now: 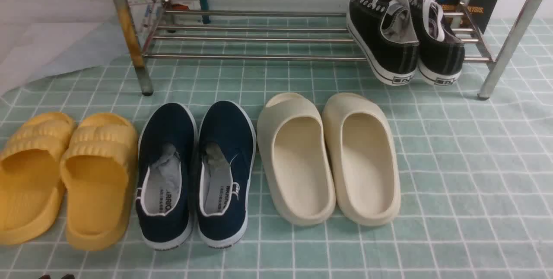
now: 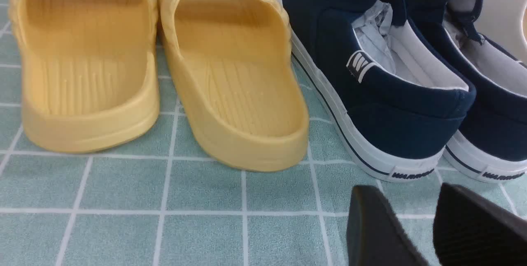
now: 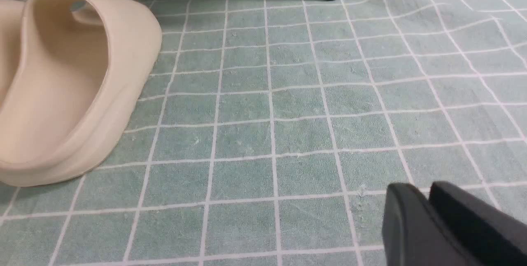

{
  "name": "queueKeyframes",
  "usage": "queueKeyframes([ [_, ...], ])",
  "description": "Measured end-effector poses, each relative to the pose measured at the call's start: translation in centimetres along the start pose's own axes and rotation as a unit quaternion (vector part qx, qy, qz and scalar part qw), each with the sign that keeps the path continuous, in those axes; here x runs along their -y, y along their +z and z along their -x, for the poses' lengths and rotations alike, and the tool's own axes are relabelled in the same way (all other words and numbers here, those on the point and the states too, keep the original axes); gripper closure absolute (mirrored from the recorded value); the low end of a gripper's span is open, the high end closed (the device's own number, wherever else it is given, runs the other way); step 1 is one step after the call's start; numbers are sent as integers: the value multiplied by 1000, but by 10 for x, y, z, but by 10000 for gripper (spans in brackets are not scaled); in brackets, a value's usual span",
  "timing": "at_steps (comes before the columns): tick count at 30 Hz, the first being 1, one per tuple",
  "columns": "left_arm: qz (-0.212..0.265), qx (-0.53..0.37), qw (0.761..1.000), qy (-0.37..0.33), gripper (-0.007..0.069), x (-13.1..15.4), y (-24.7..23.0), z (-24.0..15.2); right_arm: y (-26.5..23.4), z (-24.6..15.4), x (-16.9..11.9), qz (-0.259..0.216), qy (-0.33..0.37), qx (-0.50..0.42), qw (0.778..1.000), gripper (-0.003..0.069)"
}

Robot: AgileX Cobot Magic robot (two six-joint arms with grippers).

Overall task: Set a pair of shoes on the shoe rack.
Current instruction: Use the left arm to grab the shoe closest to it

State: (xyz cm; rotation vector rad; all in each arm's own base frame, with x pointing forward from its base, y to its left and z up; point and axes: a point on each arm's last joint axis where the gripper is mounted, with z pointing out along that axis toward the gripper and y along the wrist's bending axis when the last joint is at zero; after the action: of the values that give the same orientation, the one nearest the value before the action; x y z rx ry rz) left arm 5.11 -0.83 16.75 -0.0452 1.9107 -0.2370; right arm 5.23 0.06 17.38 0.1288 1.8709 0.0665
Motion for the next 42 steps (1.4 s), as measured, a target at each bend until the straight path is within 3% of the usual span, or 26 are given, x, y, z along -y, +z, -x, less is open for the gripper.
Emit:
queueKeyframes([
  [34,0,3,1000,0,386,0,0,0,0,0,0,0,0,0,1000,510],
  [37,-3,18,1000,0,386,1,0,3,0,0,0,0,0,0,1000,506],
  [42,-23,148,989,2,386,4,-4,27,0,0,0,0,0,0,1000,496],
])
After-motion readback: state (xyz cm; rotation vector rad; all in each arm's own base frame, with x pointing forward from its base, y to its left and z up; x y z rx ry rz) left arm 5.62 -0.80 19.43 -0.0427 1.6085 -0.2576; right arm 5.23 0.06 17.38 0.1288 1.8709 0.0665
